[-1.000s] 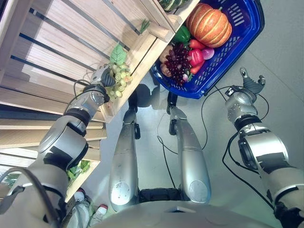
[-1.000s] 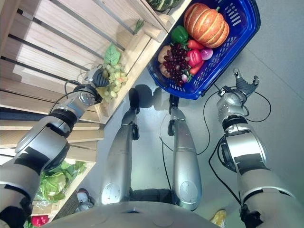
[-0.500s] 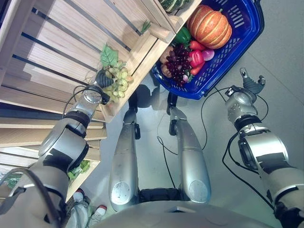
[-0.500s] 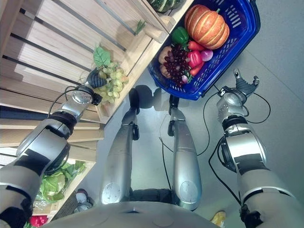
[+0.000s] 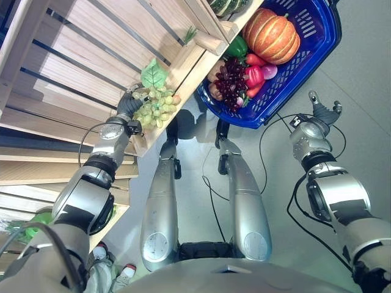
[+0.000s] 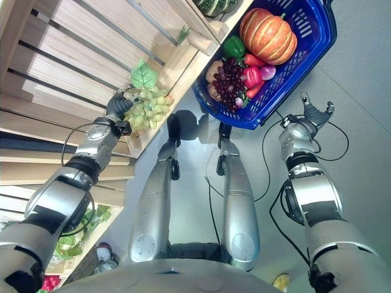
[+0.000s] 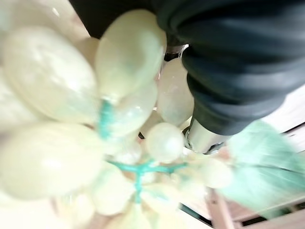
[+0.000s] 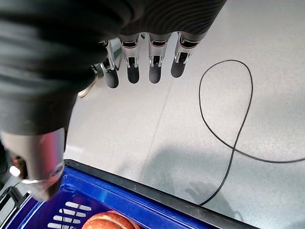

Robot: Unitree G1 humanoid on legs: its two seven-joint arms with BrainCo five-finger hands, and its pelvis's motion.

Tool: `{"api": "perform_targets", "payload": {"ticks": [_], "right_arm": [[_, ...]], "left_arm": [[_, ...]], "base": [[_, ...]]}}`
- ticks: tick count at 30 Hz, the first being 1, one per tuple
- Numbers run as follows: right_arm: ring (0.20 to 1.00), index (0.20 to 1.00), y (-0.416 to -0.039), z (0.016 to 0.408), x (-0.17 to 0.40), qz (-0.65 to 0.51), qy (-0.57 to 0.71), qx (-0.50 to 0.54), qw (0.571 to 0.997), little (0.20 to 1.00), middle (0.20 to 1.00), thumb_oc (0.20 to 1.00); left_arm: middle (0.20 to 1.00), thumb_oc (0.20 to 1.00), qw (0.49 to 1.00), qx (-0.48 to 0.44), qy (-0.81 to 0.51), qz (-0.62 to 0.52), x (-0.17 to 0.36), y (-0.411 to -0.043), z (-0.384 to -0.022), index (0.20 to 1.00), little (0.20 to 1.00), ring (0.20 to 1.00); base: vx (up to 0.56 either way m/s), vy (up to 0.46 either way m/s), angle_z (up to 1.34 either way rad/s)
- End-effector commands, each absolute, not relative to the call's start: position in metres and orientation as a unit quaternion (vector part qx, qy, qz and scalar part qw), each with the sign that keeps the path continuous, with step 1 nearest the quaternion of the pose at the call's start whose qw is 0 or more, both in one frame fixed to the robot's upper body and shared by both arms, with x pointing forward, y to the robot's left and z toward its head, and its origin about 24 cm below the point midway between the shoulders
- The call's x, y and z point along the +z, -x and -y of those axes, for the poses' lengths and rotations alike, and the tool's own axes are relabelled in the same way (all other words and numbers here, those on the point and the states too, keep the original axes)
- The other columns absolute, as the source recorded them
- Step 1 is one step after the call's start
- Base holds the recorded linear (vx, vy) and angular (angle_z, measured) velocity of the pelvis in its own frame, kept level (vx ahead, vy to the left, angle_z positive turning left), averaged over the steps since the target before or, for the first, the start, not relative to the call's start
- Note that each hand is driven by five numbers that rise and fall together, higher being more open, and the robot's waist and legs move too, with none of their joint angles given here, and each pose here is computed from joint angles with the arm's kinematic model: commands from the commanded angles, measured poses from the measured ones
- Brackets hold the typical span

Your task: Pick up fruits and vegetables into the basket

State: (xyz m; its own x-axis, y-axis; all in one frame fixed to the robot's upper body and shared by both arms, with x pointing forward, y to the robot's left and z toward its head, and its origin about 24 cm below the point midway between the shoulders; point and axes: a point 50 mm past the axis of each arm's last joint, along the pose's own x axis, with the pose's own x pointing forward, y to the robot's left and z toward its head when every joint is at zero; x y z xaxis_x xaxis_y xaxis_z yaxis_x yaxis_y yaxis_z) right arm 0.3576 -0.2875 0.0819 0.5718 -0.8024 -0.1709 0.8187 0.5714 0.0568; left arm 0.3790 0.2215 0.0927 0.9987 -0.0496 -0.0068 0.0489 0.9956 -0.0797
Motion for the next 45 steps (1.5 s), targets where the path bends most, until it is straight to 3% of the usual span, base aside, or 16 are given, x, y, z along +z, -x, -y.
{"api": "perform_targets", "payload": {"ticks": [1,8,13,14,15,16,23,31,40,45], "right_arm": [[1.0,1.0,-0.342,0.308,0.074,-0.061,-0.049,-0.485,0.871,1.0,1.0,1.0],[1.0,1.0,-0.343,0.311,0.077,-0.058,-0.046,-0.483,0.872,1.0,1.0,1.0],[1.0,1.0,-0.345,0.312,0.083,-0.055,-0.045,-0.483,0.873,1.0,1.0,1.0],[1.0,1.0,-0.346,0.312,0.085,-0.054,-0.044,-0.482,0.874,1.0,1.0,1.0],[1.0,1.0,-0.347,0.313,0.087,-0.053,-0.042,-0.48,0.874,1.0,1.0,1.0],[1.0,1.0,-0.347,0.314,0.088,-0.052,-0.042,-0.48,0.875,1.0,1.0,1.0],[1.0,1.0,-0.349,0.315,0.091,-0.045,-0.042,-0.48,0.875,1.0,1.0,1.0],[1.0,1.0,-0.353,0.314,0.097,-0.042,-0.048,-0.481,0.874,1.0,1.0,1.0],[1.0,1.0,-0.353,0.311,0.095,-0.044,-0.056,-0.482,0.873,1.0,1.0,1.0],[1.0,1.0,-0.353,0.307,0.093,-0.046,-0.059,-0.481,0.874,1.0,1.0,1.0]], "left_arm": [[0.2,0.2,0.991,-0.035,0.129,0.032,0.097,-0.379,-0.211,0.2,0.2,0.2],[0.2,0.2,0.99,-0.041,0.124,0.048,0.106,-0.381,-0.211,0.2,0.2,0.2],[0.2,0.2,0.992,-0.035,-0.115,0.033,0.11,-0.385,-0.204,0.2,0.2,0.2],[0.598,0.598,0.988,-0.039,-0.148,0.026,0.109,-0.386,-0.202,0.598,0.598,0.598],[0.944,0.944,0.986,-0.045,-0.162,0.019,0.109,-0.387,-0.201,0.944,0.944,0.944],[1.0,1.0,0.984,-0.049,-0.172,0.015,0.109,-0.387,-0.2,1.0,1.0,1.0],[1.0,1.0,0.925,-0.093,-0.368,-0.034,0.094,-0.388,-0.191,1.0,1.0,1.0],[1.0,1.0,0.861,-0.119,-0.49,-0.067,0.086,-0.389,-0.191,1.0,1.0,1.0],[1.0,1.0,0.784,-0.043,-0.618,-0.051,0.087,-0.391,-0.202,1.0,1.0,1.0],[1.0,1.0,0.775,-0.02,-0.63,-0.053,0.083,-0.389,-0.205,1.0,1.0,1.0]], "base": [[0.0,0.0,0.0],[0.0,0.0,0.0],[0.0,0.006,0.0],[0.0,0.043,-0.02],[0.0,0.042,-0.03],[-0.01,0.042,-0.05],[-0.01,0.007,-0.04],[0.0,-0.004,0.0],[0.0,-0.011,0.01],[0.0,0.0,0.0]]}}
